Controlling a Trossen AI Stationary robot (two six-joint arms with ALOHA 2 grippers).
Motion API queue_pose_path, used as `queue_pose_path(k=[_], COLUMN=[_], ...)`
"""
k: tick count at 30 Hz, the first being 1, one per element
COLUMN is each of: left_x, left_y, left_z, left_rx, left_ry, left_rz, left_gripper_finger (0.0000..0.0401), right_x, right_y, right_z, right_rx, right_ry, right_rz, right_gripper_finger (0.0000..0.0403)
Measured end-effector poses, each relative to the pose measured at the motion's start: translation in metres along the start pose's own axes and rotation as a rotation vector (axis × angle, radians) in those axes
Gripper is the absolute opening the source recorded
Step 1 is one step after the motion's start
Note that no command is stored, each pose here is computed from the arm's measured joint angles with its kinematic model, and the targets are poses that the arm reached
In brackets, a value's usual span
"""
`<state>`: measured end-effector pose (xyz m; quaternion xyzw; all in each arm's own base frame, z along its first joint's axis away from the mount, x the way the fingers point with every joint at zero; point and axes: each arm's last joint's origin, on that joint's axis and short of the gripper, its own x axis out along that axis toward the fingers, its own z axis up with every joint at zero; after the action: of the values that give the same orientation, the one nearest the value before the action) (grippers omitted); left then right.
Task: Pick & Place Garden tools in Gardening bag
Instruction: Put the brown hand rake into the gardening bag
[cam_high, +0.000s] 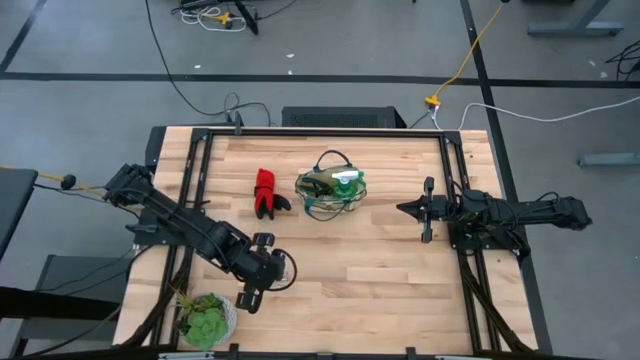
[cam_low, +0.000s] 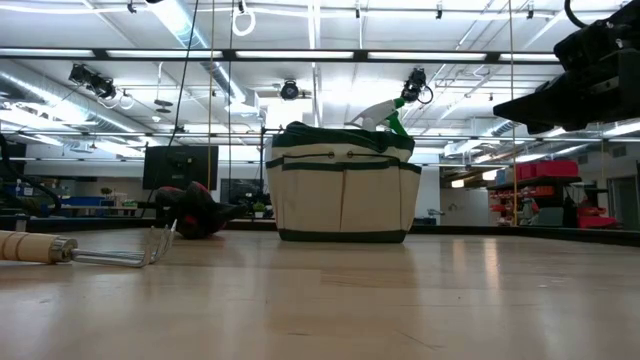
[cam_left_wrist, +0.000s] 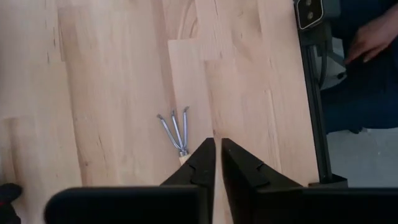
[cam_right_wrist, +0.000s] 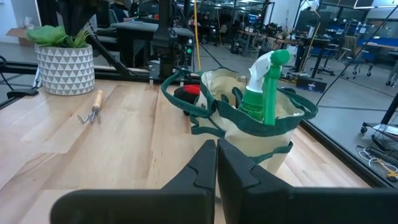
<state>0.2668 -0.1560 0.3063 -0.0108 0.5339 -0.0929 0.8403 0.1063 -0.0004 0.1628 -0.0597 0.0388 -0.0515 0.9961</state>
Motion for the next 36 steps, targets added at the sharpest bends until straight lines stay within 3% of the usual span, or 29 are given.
queue_pose_path(k=[21, 29, 36], left_x=[0.0, 0.0, 0.022], left_y=[0.003, 0.004, 0.002], left_z=[-0.005, -0.007, -0.006], left_rx=[0.005, 0.032, 0.05], left_ry=[0.054, 0.069, 0.146], left_rz=[0.024, 0.045, 0.079], left_gripper_finger=[0.0246, 0.0268, 0.0268], right_x=[0.0, 0.0, 0.0], right_y=[0.0, 0.0, 0.0], right_z=[0.0, 0.0, 0.0], right_rx=[0.0, 0.0, 0.0], right_ry=[0.0, 0.0, 0.0], right_rz=[0.0, 0.0, 0.0], right_gripper_finger=[0.0016, 0.0016, 0.0016])
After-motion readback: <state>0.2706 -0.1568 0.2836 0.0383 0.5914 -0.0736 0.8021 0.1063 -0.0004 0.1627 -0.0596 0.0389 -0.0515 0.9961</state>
